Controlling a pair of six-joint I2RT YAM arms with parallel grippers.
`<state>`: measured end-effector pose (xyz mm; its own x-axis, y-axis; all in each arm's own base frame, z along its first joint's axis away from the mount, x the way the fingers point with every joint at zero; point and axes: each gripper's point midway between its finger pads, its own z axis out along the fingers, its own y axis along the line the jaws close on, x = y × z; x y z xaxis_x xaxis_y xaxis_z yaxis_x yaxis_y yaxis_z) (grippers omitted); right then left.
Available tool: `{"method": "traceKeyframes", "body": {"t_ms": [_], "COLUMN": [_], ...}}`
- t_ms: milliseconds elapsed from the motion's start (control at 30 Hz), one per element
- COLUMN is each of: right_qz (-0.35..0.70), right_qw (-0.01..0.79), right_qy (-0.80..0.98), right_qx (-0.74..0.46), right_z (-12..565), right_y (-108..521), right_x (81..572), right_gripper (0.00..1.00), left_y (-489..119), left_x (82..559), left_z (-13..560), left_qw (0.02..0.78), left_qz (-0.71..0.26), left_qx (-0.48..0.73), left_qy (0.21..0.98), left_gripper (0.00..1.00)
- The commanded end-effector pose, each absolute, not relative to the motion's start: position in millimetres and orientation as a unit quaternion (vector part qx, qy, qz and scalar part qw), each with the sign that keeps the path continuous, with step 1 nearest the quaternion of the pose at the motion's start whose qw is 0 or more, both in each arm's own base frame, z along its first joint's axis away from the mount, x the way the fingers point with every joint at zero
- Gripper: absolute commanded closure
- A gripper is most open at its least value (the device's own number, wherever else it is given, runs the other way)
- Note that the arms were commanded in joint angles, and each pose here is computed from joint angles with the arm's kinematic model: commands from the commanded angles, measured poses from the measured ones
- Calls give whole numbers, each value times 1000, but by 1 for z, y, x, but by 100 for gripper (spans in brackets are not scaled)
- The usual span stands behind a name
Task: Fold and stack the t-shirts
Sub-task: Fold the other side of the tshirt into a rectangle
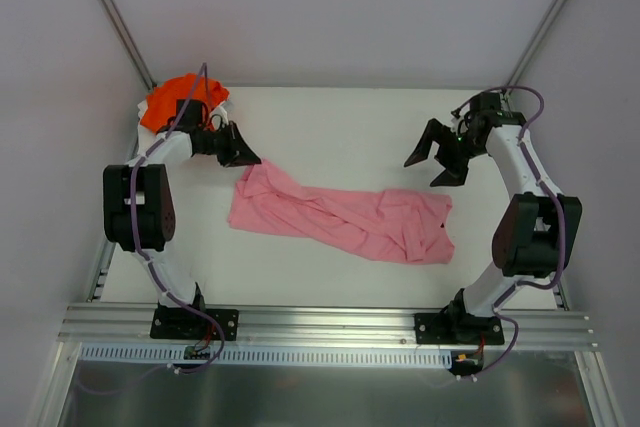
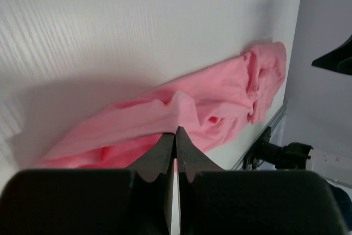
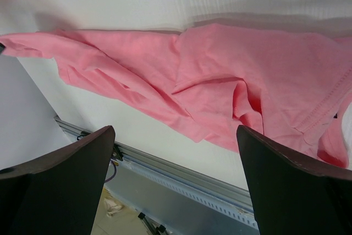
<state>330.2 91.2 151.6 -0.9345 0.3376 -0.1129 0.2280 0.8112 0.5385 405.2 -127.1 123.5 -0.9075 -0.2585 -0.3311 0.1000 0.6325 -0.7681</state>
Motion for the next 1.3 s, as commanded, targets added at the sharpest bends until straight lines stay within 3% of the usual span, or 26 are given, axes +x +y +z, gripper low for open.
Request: {"method": "traceKeyframes", "body": {"t_ms": [0,233,733,767,800,833,900,1267], "right_qz": [272,276,274,274,274,274,276,279], "right_qw": [106,106,117,118,117,119,118,116], "right_qy": [946,945,944,944,944,944,944,943], "right_qx": [139,141,139,139,139,139,138,140], "right_z": [160,160,164,165,165,166,166,167], "right_y": [93,93,90,90,90,90,91,92], "right_x": [333,337,337,338,338,338,339,339], "right_gripper": [0,0,1,1,0,0,1,0], "left_y": [-135,-138,-116,-113,-110,-106,-100,-80], "left_x": [370,330,298,298,295,294,292,320], "left_z": [128,109,102,99,97,94,93,81], "left_qw": [197,156,158,160,163,167,180,247], "left_qz": [-449,-459,-426,-417,-408,-399,-383,-327], "left_qx": [-4,-9,-19,-22,-27,-33,-38,-86], "left_qy": [871,875,891,894,898,901,905,908], "left_gripper": [100,100,100,96,80,38,1,1]}}
